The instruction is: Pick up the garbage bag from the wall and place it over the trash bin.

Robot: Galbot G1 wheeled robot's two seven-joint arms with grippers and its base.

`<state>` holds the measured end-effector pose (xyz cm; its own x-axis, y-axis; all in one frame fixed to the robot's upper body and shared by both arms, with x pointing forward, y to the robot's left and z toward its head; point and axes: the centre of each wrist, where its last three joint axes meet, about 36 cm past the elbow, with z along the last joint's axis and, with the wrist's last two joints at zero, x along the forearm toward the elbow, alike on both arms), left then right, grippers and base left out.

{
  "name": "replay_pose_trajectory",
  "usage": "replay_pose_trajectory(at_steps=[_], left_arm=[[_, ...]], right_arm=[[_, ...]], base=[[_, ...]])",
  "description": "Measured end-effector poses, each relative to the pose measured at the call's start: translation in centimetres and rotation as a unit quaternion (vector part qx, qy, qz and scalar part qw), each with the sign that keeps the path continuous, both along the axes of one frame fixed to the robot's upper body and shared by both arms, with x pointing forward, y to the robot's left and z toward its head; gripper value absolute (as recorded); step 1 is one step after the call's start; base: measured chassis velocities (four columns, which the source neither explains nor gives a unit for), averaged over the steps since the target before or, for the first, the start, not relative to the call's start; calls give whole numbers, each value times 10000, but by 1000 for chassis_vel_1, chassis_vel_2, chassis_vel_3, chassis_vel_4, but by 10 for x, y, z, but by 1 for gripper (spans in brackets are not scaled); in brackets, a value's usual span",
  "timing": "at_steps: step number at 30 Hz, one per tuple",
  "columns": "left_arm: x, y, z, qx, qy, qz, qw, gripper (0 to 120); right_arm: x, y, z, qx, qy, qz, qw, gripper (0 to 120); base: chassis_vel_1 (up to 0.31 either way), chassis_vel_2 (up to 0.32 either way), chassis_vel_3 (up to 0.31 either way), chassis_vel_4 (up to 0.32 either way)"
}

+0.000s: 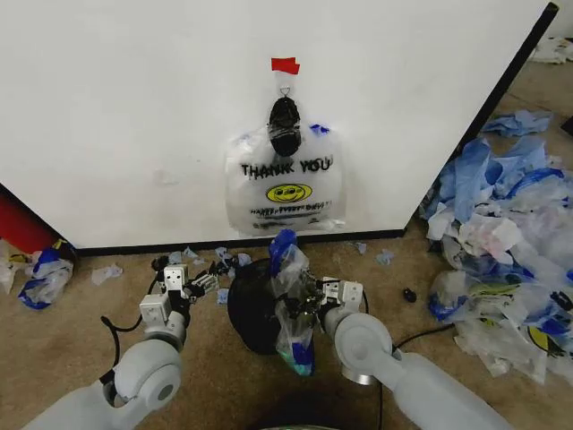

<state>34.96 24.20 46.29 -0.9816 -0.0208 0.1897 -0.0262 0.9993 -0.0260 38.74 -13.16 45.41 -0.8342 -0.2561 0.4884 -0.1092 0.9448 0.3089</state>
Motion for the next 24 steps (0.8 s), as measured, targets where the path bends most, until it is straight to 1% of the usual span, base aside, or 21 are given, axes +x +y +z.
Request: replay_pose_trajectory(at_steps=[1,2,5,7,8,10,13,15,16,18,20,24], left_arm=[[0,0,0,0,0,0,10000,100],[0,0,8,-39,-92,-33,9999,100],[-7,-5,37,-307,-368,-297,9984,100],[-16,-11,62,-535,-585,-578,9952,100],[-16,-11,62,-535,-585,-578,9952,100],[-28,-17,86,-744,-803,-914,9898,100],[-43,-23,107,-976,-959,-1326,9817,100],[-51,-27,117,-1174,-884,-1556,9768,100],[-51,-27,117,-1174,-884,-1556,9768,100],[-54,-28,120,-1318,-728,-1677,9743,100],[-54,-30,119,-1375,-678,-1786,9719,100],[-53,-32,122,-1415,-719,-1915,9686,100]], right_arm=[[0,0,0,0,0,0,10000,0],[-2,-7,2,55,-223,53,9997,0],[-4,-29,4,101,-907,205,9956,0],[-4,-43,3,85,-1424,340,9892,0],[-4,-43,3,85,-1424,340,9892,0],[-3,-51,3,14,-1879,427,9813,0],[-1,-57,2,-76,-2307,571,9713,0],[-1,-57,-1,-145,-2468,688,9665,0],[-1,-57,-1,-145,-2468,688,9665,0],[-3,-55,-5,-167,-2525,819,9640,0],[-6,-51,-8,-120,-2506,912,9637,0],[-9,-43,-13,-47,-2448,1097,9633,0]], base=[[0,0,0,0],[0,0,0,0],[0,0,0,0],[0,0,0,0],[0,0,0,0],[0,0,0,0],[0,0,0,0],[0,0,0,0],[0,0,0,0],[0,0,0,0],[0,0,0,0],[0,0,0,0]])
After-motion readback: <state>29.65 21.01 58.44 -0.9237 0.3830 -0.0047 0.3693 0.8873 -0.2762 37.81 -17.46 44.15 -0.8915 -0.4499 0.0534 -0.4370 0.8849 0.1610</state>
